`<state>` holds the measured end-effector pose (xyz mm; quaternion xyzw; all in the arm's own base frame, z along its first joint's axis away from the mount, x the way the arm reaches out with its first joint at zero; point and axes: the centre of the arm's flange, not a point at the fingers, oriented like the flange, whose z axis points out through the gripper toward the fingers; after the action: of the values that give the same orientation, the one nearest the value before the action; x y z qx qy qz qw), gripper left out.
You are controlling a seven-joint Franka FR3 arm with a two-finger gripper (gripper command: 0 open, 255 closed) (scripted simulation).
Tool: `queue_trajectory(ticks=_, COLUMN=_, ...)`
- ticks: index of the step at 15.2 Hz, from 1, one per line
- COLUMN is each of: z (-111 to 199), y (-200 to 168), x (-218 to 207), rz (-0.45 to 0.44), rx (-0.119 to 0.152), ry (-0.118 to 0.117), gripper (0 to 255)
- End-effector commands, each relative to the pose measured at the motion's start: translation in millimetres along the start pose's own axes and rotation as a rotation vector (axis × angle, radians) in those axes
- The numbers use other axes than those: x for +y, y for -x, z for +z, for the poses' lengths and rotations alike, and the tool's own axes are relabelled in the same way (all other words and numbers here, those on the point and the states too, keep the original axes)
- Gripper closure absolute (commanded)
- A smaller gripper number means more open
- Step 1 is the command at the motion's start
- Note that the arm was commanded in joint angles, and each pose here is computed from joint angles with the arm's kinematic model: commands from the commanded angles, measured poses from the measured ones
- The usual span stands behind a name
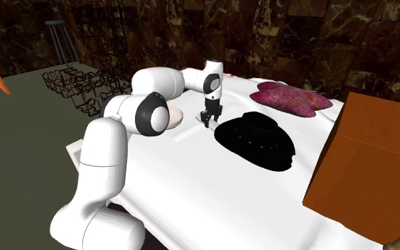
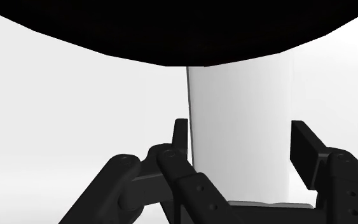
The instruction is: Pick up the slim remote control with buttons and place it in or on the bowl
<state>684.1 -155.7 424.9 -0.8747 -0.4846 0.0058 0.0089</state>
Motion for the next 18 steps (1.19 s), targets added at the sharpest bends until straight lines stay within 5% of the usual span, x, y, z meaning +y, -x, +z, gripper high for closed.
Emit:
queue_trajectory(ticks=1, z=-11, y=0, x=0, rz=0.0, rx=0.0, ry=0.001, gripper=255)
queue_trajectory(ticks=18, z=-101, y=0, x=-2, rz=0.0, rx=0.0, ry=0.001, gripper=255)
